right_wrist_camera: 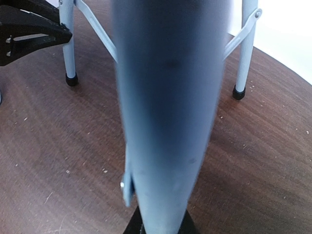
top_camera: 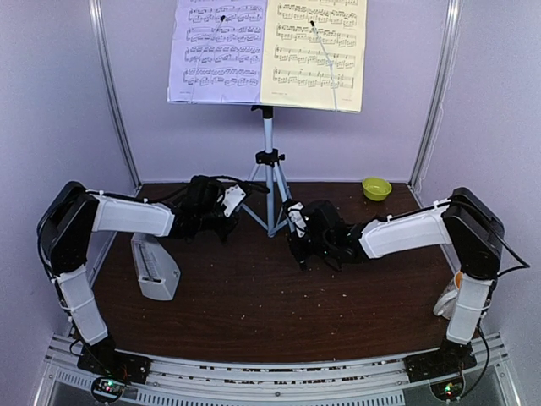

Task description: Set up the instrument practice props

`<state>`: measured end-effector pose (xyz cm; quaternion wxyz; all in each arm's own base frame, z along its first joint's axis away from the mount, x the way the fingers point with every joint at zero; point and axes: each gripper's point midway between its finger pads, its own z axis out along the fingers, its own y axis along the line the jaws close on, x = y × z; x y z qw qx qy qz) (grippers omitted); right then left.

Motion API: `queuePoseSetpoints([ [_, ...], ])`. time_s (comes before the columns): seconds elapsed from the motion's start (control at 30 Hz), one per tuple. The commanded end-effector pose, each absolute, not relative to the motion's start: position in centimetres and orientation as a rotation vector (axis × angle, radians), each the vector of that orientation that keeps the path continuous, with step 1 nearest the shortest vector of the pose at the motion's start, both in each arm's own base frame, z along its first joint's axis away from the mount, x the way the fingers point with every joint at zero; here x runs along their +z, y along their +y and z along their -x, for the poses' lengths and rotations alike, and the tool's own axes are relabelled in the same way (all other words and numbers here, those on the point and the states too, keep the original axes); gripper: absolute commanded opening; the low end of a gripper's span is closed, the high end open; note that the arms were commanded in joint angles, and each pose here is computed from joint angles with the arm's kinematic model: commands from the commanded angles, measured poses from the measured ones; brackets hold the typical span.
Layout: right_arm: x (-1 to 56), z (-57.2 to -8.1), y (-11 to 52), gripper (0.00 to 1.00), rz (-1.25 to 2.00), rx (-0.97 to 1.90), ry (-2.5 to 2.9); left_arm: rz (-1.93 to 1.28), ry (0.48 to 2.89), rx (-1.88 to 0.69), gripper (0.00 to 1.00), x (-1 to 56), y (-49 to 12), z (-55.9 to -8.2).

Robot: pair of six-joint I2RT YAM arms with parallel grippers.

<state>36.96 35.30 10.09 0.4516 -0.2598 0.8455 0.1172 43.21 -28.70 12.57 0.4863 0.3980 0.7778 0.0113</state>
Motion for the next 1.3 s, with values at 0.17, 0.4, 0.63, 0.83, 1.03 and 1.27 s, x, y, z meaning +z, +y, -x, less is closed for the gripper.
queuePoseSetpoints([
  [0.17,11.3,-41.3,35.2,0.00,0.575,0.184,2.079,-0.855,1.735,0.099,0.00,17.2,-28.6,-48.5],
  [0.4,11.5,-43.1,35.8,0.00,0.560,0.184,2.084,-0.881,1.710,0.115,0.00,17.4,-28.8,-50.2],
  [0.63,10.9,-41.5,34.6,0.00,0.587,0.199,2.103,-0.949,1.716,0.122,0.00,16.8,-27.9,-49.2],
  [0.83,11.5,-40.6,35.3,0.02,0.619,0.280,2.086,-1.000,1.708,-0.001,0.00,17.6,-29.1,-47.6],
  [1.03,13.3,-40.7,36.5,0.20,0.624,0.341,2.053,-0.993,1.713,-0.098,0.25,18.2,-30.2,-46.8],
  [1.27,14.4,-40.0,36.6,0.54,0.642,0.365,2.028,-0.918,1.702,-0.134,0.58,21.0,-30.1,-45.0],
])
